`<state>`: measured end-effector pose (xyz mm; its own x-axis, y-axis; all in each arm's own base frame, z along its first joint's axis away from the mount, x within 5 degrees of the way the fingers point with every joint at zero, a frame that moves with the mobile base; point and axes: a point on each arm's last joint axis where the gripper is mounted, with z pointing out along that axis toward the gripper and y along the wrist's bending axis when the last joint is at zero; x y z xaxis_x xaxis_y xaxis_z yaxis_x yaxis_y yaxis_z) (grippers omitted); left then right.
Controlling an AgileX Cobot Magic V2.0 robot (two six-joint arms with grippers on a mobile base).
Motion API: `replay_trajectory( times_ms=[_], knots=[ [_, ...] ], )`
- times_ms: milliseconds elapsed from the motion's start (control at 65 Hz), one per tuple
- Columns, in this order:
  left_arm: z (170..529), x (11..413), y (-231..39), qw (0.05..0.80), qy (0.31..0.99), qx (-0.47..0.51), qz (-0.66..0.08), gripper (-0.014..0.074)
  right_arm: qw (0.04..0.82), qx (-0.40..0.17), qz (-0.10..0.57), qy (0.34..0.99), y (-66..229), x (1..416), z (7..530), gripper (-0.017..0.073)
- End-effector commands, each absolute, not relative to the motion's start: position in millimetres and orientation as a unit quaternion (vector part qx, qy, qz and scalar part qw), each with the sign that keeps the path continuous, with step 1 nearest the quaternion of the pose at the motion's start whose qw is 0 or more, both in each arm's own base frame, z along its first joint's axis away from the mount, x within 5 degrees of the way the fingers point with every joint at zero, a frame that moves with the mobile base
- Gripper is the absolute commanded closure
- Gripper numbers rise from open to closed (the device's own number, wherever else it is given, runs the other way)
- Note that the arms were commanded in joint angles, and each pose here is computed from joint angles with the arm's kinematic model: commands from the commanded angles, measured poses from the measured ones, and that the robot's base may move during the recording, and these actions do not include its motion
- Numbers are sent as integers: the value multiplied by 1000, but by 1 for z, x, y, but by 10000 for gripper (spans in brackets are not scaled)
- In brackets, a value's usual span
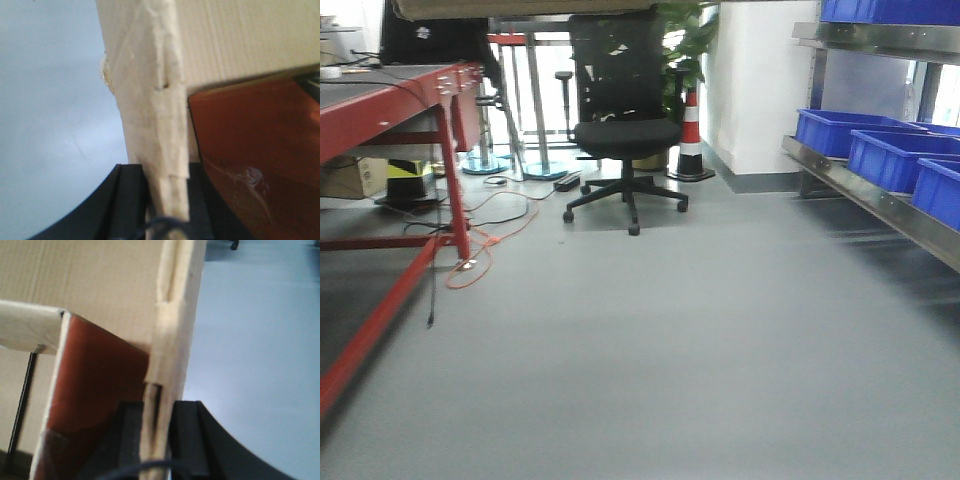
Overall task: Stack two boxes on right shelf middle
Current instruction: 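Drive the base up to the shelf rack with blue bins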
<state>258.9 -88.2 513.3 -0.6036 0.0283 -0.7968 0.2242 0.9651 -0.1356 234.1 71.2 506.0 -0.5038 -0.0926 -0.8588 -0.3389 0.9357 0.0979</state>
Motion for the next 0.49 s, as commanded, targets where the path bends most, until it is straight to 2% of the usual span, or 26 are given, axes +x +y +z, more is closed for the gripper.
replay_trajectory(
  times_ms=[0, 477],
  knots=[
    [527, 252, -83, 476, 870, 70, -110, 705, 517, -119, 98, 842, 64, 235, 514, 713],
    [527, 252, -84, 479, 868, 70, -111, 705, 520, -119, 99, 840, 64, 235, 515, 713]
  ],
)
